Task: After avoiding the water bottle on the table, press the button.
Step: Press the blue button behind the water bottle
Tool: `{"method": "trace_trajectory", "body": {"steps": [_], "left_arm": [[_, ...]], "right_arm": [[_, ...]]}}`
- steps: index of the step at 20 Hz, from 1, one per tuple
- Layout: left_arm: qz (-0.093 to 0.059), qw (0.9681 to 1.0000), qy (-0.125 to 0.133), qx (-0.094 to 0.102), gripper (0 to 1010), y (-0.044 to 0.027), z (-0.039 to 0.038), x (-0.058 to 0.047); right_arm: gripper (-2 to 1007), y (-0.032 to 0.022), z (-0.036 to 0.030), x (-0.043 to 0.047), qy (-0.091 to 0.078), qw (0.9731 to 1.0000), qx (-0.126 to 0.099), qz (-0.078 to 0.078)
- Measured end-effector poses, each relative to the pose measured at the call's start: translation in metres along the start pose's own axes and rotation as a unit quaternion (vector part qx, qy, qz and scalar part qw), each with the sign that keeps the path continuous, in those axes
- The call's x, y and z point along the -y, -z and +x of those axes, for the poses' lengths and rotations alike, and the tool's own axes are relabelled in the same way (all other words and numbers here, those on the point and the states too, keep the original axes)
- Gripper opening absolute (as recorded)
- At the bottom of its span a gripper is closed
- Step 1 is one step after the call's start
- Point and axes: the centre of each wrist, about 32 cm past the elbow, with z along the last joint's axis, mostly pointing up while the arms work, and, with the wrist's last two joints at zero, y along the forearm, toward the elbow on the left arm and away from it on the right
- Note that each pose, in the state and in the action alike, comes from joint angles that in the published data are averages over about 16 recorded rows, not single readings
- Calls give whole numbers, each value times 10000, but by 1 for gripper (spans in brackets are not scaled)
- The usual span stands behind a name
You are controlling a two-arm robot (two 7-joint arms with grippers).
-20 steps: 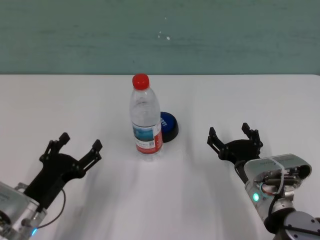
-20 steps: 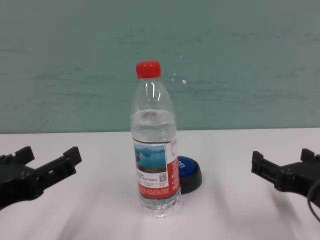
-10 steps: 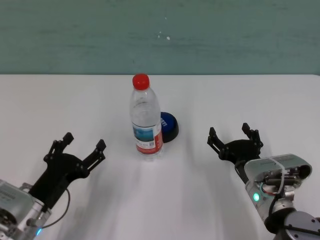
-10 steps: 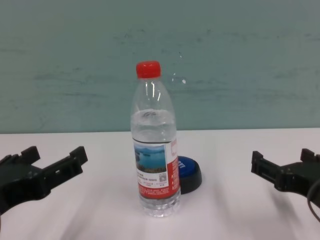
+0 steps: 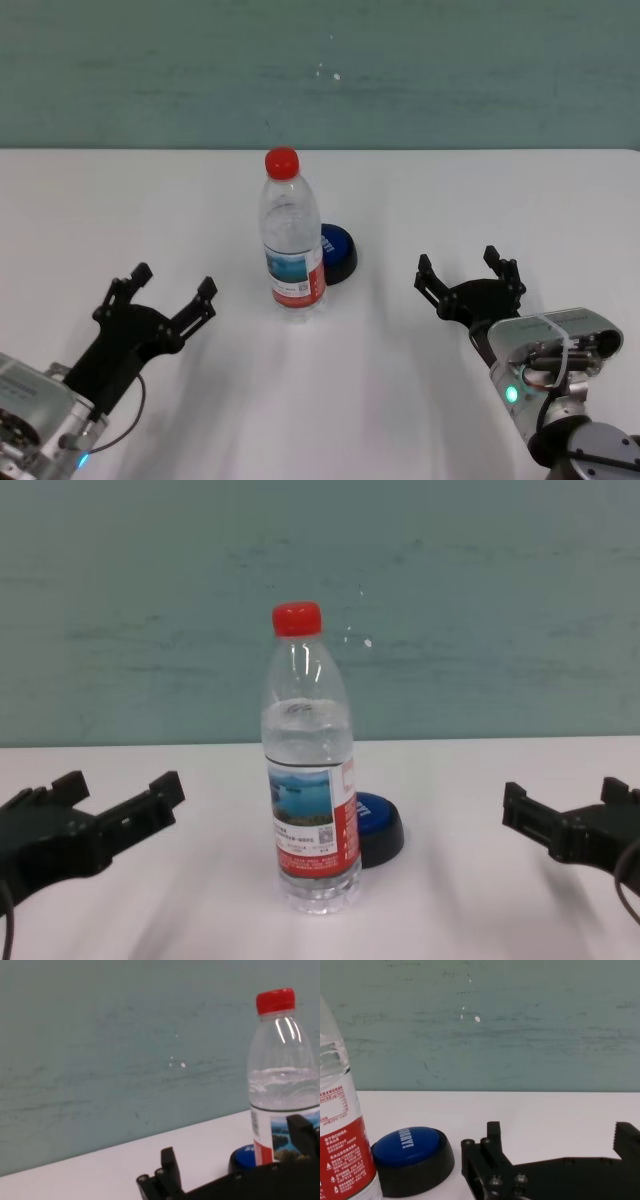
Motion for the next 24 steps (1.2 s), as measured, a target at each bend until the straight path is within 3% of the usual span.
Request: {"method": "trace_trajectory", "body": {"steps": [24], "left_arm": [[12, 9999, 138, 55, 1010, 26, -130, 118]], "right_arm": [[1004, 0, 0, 0, 0, 10000, 0, 0]]}}
